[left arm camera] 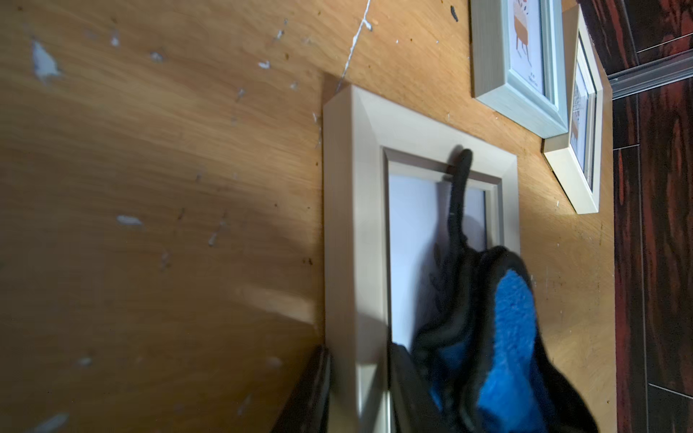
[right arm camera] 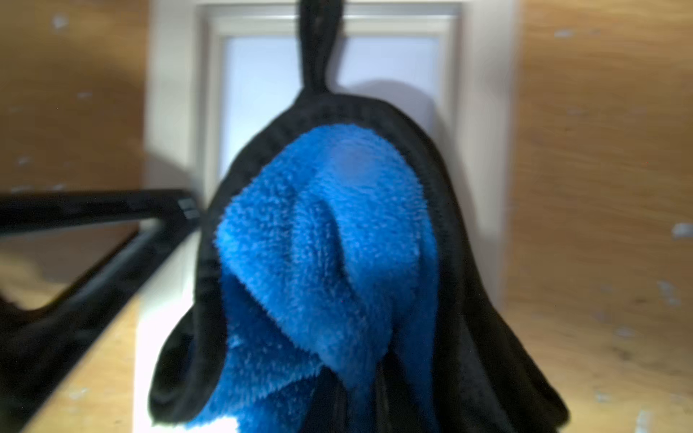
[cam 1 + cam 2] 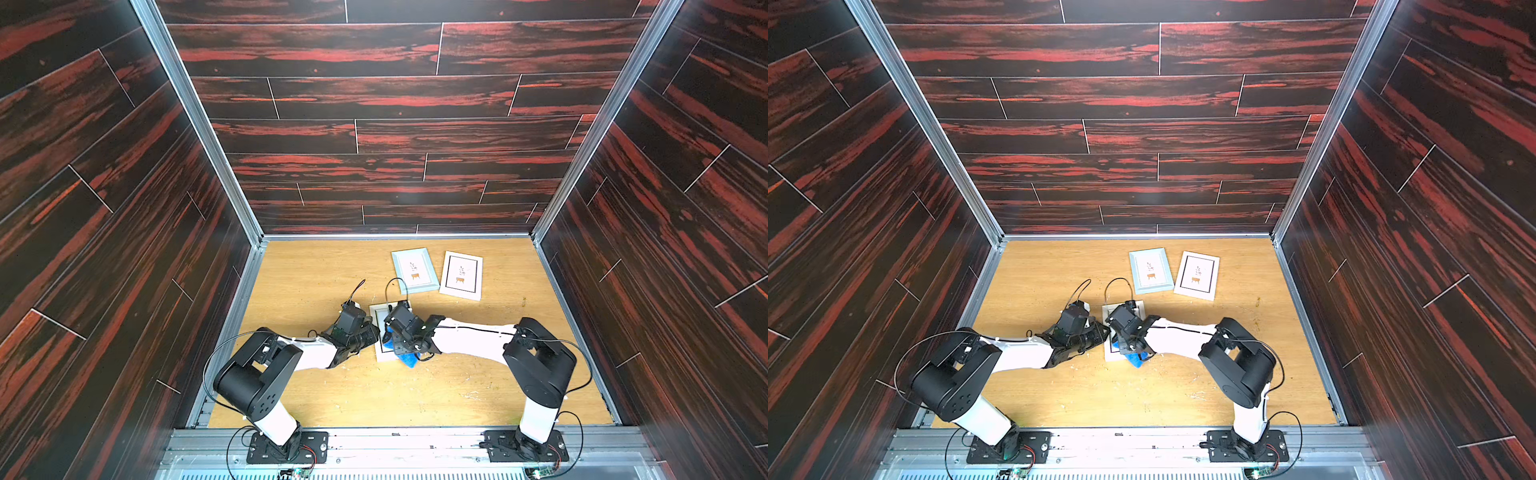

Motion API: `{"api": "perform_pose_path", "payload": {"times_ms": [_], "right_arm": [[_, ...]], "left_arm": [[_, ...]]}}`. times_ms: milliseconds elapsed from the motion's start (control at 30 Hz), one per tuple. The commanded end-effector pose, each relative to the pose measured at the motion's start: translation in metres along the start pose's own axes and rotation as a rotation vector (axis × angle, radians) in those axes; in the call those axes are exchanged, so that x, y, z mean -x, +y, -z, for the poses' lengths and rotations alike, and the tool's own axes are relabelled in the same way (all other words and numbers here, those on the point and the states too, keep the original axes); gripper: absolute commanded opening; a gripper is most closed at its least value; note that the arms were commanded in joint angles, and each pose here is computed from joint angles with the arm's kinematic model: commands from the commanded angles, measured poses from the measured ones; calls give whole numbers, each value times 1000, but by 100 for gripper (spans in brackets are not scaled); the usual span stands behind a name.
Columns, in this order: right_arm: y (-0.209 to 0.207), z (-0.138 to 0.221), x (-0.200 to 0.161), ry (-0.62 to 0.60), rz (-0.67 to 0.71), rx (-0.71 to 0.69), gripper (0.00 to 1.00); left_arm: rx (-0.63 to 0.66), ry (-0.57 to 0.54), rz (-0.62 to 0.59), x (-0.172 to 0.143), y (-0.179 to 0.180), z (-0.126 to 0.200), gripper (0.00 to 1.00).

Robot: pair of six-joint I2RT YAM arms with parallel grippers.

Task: Wipe the picture frame with a cloth
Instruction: Wipe the dirt from the picture frame.

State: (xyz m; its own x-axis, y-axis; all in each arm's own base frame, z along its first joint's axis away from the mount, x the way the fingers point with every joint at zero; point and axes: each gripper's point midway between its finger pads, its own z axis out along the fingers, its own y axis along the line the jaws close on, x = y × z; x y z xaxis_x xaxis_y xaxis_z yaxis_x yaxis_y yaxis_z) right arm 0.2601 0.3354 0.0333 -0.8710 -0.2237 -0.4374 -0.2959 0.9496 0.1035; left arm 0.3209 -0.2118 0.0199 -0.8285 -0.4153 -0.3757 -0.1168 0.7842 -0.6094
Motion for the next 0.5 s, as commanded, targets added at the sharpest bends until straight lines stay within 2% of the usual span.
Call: {"api": "perform_pose_path", "payload": {"times_ms": [0,100,200,333,467], "right_arm": [[10,-8,-25,88,40,-20,0],[-30,-9,-24,79,18,-137,0],[-60,-8,-22,77,-21,-145,0],[-58,-7,7,20,-25,-126,0],[-39,-28,41,-16,-26,-108,0]], "left_arm": [[313,190,38,-59,88,9,29],[315,190,37,-59,88,10,29],[314,189,38,-59,88,9,29],[311,192,39,-59,87,7,29],[308,195,37,-59,86,7,29]]}}
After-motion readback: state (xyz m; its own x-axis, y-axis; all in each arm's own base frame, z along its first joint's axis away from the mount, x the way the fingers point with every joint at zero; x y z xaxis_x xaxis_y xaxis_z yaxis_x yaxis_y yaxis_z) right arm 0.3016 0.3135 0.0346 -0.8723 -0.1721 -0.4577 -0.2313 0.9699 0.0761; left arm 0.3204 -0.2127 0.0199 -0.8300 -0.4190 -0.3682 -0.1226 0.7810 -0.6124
